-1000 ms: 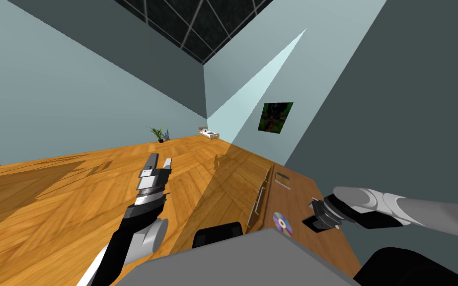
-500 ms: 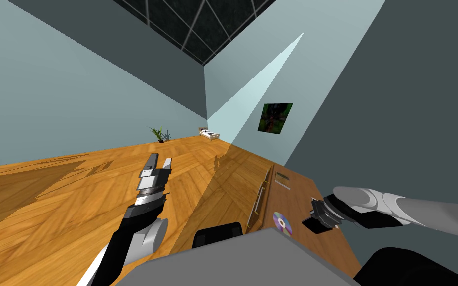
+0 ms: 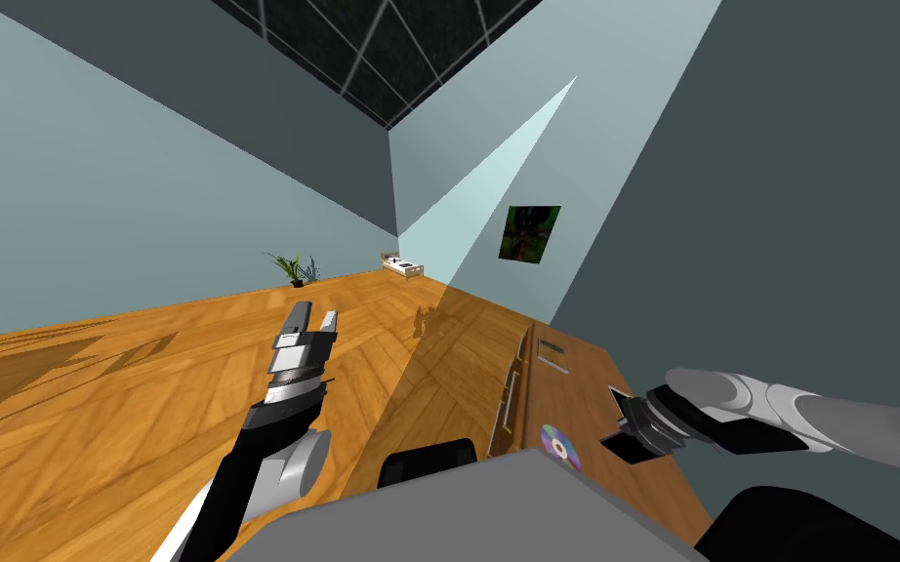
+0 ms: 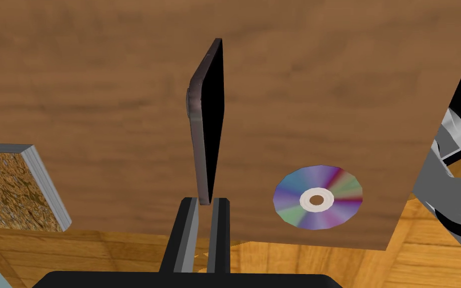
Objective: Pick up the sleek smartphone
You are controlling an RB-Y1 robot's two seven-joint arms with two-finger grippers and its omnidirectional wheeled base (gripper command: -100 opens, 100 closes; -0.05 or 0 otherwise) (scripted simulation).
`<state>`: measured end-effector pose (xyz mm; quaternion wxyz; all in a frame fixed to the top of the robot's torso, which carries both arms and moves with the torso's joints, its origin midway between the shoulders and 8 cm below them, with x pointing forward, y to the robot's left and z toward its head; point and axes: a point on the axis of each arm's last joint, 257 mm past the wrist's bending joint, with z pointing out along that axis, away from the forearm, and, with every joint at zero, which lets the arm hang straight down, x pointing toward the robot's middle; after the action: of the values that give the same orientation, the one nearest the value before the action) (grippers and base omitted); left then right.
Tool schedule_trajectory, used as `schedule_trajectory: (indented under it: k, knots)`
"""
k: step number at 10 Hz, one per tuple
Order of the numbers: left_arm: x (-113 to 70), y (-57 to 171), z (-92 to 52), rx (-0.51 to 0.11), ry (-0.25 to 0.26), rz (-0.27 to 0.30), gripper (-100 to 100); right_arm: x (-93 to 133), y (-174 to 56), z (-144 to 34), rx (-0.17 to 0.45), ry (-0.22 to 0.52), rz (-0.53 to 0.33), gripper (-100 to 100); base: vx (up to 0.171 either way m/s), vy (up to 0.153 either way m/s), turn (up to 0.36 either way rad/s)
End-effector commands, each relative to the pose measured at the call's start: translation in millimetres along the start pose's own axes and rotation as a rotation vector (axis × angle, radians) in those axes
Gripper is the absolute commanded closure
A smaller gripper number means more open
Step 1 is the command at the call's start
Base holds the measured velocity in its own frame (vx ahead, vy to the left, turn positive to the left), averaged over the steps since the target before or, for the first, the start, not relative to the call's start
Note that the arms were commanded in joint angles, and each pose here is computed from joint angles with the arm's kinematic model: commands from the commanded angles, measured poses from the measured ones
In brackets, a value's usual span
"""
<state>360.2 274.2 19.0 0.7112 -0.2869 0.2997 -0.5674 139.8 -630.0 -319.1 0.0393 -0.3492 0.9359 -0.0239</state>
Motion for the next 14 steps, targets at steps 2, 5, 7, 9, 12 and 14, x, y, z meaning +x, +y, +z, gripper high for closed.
schedule_trajectory:
  k: [2, 5, 7, 9, 12, 14]
  knots:
    - [0.0, -0.1, 0.1, 0.000, 0.000, 0.000, 0, 9.3, -0.1, -0.4, -0.005, 0.007, -0.048, 100, 0.128, 0.016, -0.094]
    - [0.0, 0.0, 0.0, 0.000, 0.000, 0.000, 0, 23.5, -1.0, -1.8, -0.012, 0.009, -0.048, 100, 0.084, 0.014, -0.135]
    - [0.1, -0.1, 0.1, 0.000, 0.000, 0.000, 0, 23.5, -1.0, -1.8, -0.012, 0.009, -0.092, 100, 0.053, 0.013, 0.030]
    - [0.0, 0.0, 0.0, 0.000, 0.000, 0.000, 0, 37.5, -1.1, -3.6, -0.019, 0.009, -0.093, 100, 0.140, 0.022, -0.222]
    - [0.1, -0.1, 0.2, 0.000, 0.000, 0.000, 0, 48.8, 1.6, -4.7, -0.031, 0.001, -0.114, 100, 0.069, 0.017, -0.050]
    - [0.0, 0.0, 0.1, 0.000, 0.000, 0.000, 0, 51.4, -0.4, -5.7, -0.026, 0.005, -0.167, 100, 0.113, 0.035, -0.122]
